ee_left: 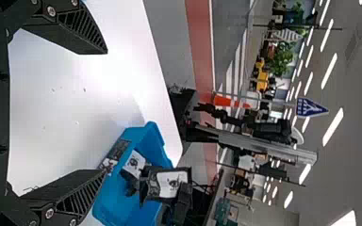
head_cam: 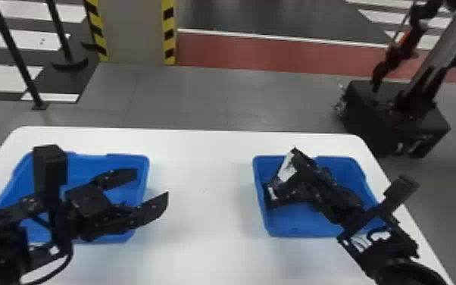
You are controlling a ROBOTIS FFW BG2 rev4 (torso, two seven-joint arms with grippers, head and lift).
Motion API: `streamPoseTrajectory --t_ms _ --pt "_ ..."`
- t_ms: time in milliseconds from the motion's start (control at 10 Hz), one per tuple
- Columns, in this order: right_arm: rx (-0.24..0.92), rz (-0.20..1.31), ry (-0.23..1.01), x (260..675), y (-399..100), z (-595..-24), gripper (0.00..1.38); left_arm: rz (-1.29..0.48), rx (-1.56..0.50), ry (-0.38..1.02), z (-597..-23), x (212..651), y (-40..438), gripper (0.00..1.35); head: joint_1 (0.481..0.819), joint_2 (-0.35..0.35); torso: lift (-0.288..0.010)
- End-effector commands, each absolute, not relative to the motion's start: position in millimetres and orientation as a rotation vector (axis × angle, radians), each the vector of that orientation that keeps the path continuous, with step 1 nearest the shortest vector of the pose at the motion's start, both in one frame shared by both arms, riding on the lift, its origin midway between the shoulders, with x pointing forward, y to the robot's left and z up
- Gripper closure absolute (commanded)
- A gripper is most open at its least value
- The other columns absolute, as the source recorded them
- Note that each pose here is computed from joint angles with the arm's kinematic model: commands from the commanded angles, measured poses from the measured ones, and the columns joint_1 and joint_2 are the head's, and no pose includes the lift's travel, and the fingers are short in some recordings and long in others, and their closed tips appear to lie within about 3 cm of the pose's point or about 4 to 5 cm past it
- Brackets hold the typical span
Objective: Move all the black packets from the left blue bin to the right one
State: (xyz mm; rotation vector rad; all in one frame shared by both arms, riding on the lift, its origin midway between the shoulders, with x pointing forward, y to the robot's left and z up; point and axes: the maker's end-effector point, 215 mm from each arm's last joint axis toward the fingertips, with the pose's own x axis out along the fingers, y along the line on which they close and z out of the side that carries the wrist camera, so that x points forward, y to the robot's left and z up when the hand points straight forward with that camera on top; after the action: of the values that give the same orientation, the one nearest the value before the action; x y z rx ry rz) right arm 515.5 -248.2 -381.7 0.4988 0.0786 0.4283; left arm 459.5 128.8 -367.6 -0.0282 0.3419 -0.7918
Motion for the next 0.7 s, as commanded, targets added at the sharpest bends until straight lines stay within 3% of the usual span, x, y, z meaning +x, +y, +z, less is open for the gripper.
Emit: streamPoseTrajectory --t_ms 0,100,200,300,400,600 --pt "0.494 0.374 0.126 512 -274 -410 1.27 -0.714 -0.017 0.37 -372 449 170 0.14 0.695 -0.136 -0.11" --pt "0.499 0.345 0.161 510 -284 -428 1.27 -0.675 -0.002 0.374 -370 445 190 0.14 0.695 -0.129 -0.11" --pt "0.503 0.317 0.192 508 -291 -442 1.0 -0.643 0.025 0.366 -363 444 208 0.14 0.695 -0.124 -0.11" --pt "0.434 0.265 0.201 507 -307 -442 0.39 -0.611 0.049 0.364 -358 444 225 0.13 0.695 -0.112 -0.11" --pt "0.305 0.208 0.159 505 -329 -418 0.0 -0.567 0.085 0.371 -357 447 248 0.13 0.695 -0.103 -0.11" --pt "0.19 0.155 0.033 482 -327 -360 0.22 -0.512 0.173 0.418 -362 451 279 0.13 0.695 -0.101 -0.11"
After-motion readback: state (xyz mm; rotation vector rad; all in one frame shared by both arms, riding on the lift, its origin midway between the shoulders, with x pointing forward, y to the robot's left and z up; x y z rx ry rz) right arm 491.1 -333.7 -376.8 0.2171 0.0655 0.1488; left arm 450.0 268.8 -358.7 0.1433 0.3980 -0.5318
